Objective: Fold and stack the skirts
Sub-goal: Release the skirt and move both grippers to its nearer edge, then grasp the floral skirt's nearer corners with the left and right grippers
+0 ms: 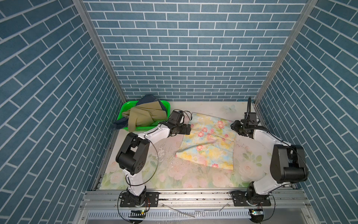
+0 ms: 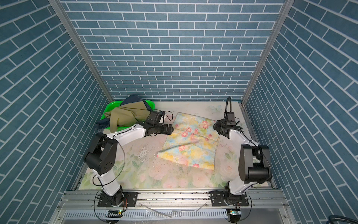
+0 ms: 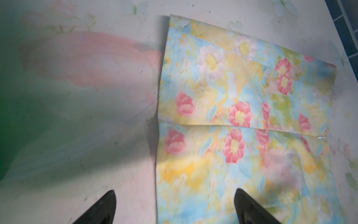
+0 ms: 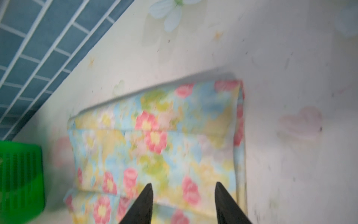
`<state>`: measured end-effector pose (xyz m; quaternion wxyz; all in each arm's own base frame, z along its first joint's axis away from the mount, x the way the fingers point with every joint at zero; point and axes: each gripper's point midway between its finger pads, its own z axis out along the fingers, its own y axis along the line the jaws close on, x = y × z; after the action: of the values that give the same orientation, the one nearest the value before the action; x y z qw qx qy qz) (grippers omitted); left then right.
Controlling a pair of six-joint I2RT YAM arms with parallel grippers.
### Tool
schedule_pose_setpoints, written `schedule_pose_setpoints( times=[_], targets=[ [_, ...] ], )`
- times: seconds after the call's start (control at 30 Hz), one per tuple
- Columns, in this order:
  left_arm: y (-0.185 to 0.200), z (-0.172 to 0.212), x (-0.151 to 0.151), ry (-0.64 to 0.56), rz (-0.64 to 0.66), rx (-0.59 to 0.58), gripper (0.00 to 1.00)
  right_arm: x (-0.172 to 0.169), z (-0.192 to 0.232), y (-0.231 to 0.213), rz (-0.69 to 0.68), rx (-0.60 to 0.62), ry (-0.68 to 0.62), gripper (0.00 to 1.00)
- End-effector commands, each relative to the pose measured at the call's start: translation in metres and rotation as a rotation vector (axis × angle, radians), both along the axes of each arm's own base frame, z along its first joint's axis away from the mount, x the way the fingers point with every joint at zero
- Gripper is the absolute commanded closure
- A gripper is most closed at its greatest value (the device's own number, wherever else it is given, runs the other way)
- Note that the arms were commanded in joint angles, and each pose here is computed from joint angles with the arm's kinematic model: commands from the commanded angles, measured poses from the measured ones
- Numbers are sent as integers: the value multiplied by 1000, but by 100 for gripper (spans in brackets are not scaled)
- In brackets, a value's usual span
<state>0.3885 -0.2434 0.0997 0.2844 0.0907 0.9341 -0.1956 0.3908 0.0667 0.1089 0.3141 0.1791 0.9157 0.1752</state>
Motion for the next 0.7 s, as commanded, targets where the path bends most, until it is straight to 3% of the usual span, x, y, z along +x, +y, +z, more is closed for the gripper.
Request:
schedule_pose_setpoints(
  times=[0.0,0.3,0.67],
  targets=[
    [16,1,-30,21,30,24,5,-63,-25,0,-25,-57,104,48],
    [52,-10,-99,65,68,51,9,-172,-55,7,-16,-49,194,48],
    [52,-49,-146,120,55,78,17,-224,-69,7,9,-32,283,49]
  ],
)
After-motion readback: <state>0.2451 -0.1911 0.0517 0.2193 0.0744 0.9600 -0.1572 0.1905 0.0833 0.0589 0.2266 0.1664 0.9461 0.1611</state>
